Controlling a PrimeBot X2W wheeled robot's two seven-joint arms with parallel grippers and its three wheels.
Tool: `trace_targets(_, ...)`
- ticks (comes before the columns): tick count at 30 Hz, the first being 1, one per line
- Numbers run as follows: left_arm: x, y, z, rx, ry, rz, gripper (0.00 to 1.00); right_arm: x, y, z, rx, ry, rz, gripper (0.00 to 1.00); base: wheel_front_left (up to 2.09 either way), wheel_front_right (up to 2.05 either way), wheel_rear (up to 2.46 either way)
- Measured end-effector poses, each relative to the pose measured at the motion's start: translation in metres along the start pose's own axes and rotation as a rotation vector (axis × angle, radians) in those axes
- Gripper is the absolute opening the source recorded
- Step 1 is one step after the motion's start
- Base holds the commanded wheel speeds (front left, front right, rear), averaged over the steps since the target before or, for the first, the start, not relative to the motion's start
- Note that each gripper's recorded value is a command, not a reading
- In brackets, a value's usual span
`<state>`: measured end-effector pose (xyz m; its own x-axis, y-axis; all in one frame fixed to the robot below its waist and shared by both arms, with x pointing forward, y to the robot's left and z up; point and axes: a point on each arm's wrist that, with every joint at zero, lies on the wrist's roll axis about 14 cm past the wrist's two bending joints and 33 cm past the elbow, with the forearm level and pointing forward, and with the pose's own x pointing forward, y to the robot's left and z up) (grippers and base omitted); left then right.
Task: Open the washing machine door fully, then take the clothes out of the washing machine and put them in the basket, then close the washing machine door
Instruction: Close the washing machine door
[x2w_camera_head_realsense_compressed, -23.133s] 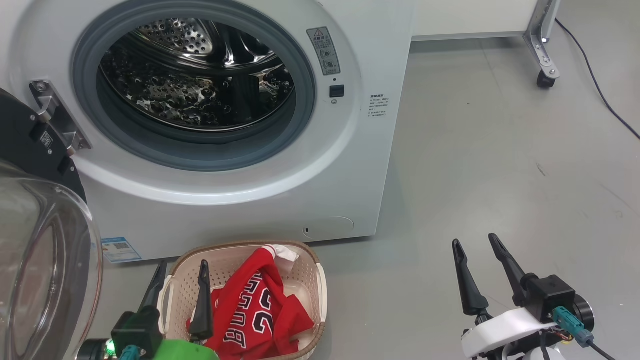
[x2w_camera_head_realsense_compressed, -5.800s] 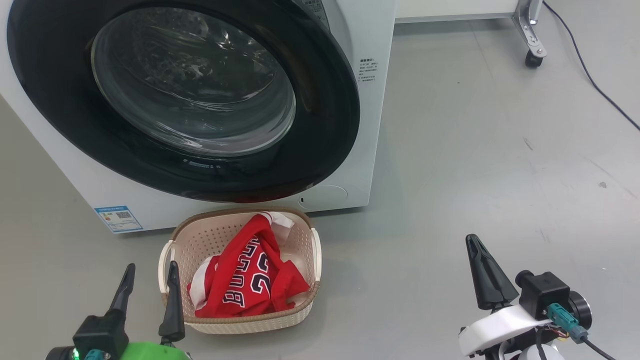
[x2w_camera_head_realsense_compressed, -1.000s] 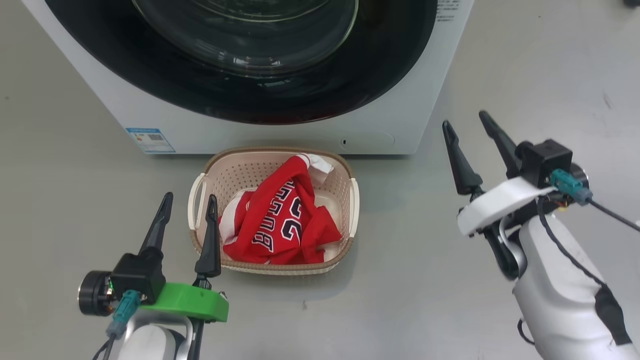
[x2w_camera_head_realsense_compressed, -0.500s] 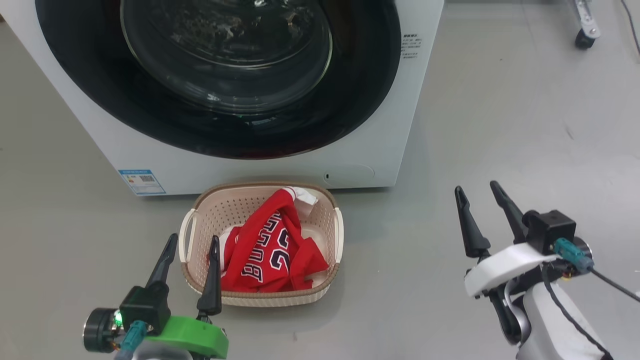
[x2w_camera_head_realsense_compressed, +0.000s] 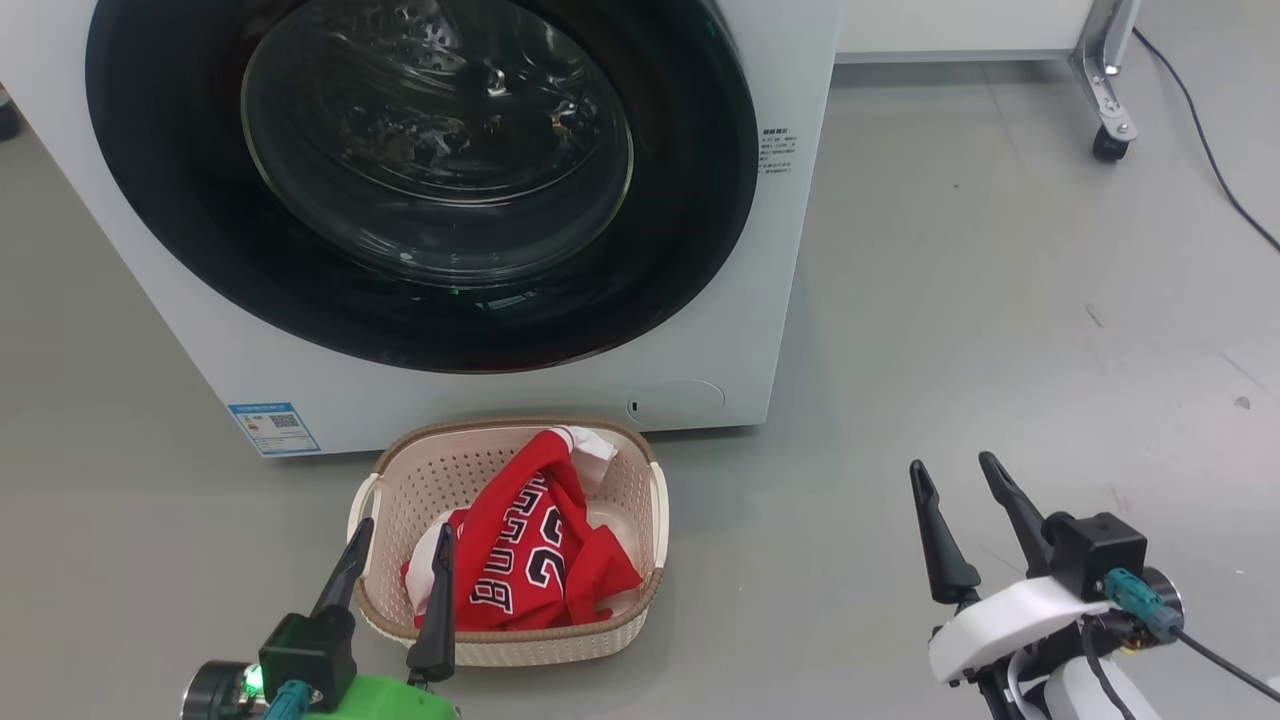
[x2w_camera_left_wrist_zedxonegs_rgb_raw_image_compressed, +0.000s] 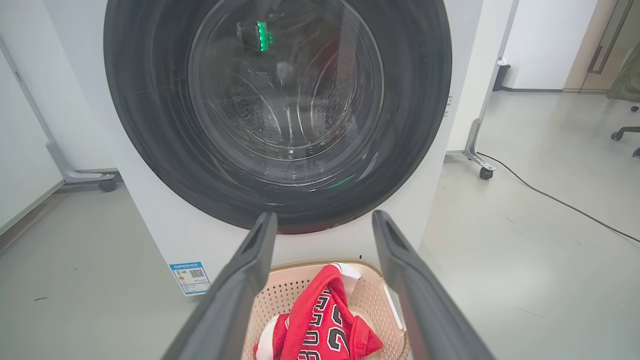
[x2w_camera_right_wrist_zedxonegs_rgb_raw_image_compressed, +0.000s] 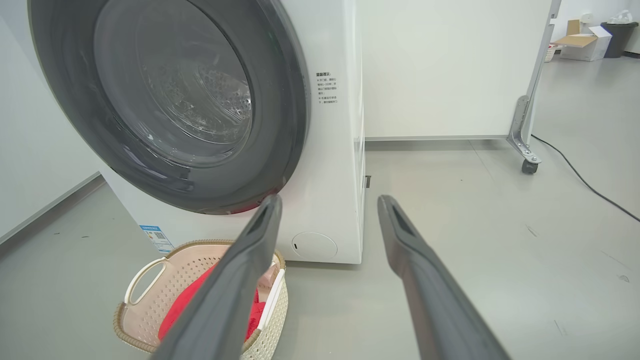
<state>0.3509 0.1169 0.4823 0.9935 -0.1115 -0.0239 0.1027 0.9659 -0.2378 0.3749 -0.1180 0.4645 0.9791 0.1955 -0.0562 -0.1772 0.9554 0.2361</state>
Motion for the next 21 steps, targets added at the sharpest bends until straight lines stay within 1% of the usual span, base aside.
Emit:
trace_targets(5,-0.002,-0.005,0.003,-0.003,-0.005,-0.015,1.00,-0.010,-0.001,0.000,0.007,-0.005,-0.017,1.00,0.00,0.00,0.00)
trace_targets(11,-0.003,-0.006,0.004,-0.002,-0.005,-0.021,1.00,-0.012,-0.001,0.006,0.008,-0.028,-0.021,1.00,0.00,0.00,0.00)
trace_targets(21,-0.002,-0.009,0.006,-0.007,-0.006,-0.028,1.00,-0.020,-0.001,0.004,0.015,-0.025,-0.029,1.00,0.00,0.00,0.00)
